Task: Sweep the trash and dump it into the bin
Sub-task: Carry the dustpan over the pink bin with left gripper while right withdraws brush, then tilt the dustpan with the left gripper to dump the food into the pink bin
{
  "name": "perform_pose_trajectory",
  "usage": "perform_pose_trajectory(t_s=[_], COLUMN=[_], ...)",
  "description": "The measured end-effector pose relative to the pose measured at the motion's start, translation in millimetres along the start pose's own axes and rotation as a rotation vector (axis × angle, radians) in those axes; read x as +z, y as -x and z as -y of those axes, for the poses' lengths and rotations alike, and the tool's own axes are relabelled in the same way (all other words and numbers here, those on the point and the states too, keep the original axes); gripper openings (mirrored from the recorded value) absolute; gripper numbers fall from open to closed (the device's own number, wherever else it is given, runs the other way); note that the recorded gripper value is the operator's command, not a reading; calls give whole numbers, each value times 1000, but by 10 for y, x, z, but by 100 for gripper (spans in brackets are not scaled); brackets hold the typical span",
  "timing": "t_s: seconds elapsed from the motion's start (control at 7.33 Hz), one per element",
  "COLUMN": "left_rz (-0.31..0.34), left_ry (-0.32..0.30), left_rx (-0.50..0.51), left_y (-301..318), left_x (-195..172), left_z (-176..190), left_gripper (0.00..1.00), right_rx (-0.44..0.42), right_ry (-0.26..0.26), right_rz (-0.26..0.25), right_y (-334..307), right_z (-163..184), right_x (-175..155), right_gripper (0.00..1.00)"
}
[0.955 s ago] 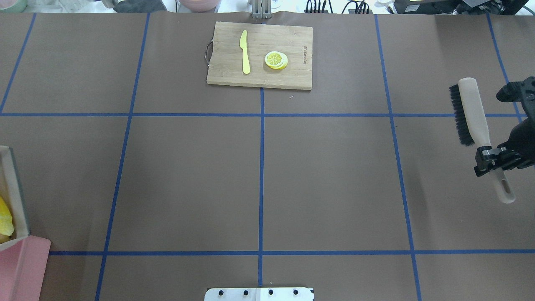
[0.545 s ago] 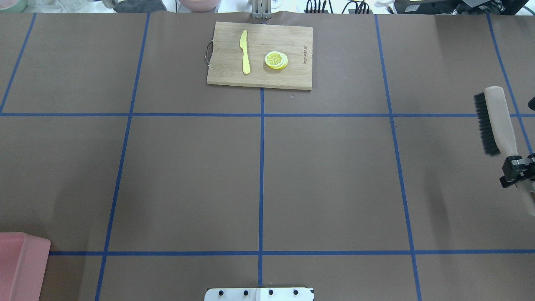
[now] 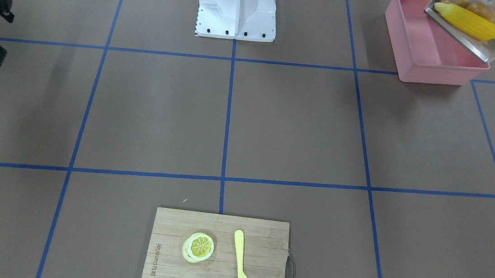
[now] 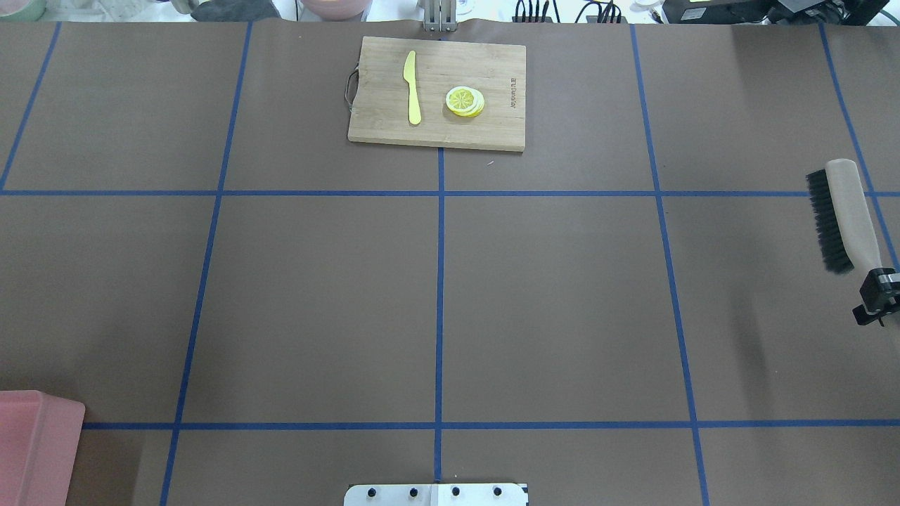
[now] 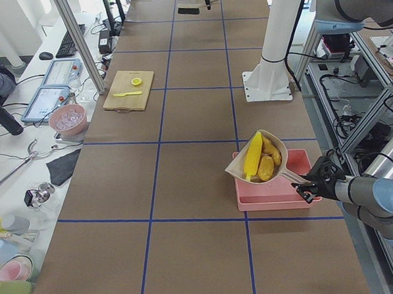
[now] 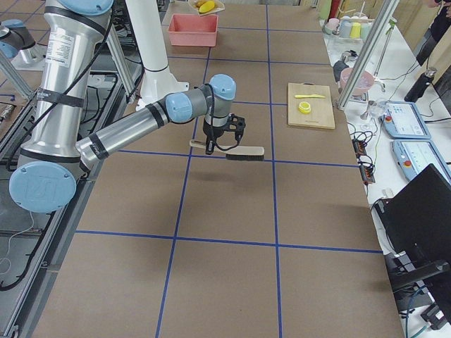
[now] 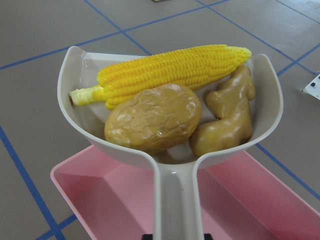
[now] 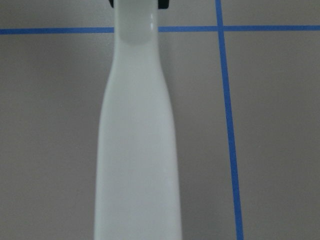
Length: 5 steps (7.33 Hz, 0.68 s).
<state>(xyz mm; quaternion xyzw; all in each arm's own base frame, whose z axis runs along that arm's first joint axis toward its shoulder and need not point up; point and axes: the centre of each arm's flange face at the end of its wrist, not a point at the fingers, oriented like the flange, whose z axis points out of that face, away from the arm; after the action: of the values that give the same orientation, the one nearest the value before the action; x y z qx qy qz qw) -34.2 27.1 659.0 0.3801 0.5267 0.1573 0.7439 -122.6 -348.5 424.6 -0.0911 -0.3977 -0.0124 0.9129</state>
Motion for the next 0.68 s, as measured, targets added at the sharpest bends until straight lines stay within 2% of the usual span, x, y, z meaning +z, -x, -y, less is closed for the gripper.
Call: perform_pose_trajectory(t_s=[0.27, 0.68], left_rz=[-17, 10], left_ry=[19, 50], left_rx=[-23, -66], left_y=[-230, -423], left_x=[-78, -175], left_z=[-233, -521], left_gripper=[0, 0], right_rx=[19, 30], right_ry=[33, 53], right_rz=[40, 41], right_y=[-21, -204], right_z=[-37, 97], right_x=[13, 237], right_gripper=[0, 0])
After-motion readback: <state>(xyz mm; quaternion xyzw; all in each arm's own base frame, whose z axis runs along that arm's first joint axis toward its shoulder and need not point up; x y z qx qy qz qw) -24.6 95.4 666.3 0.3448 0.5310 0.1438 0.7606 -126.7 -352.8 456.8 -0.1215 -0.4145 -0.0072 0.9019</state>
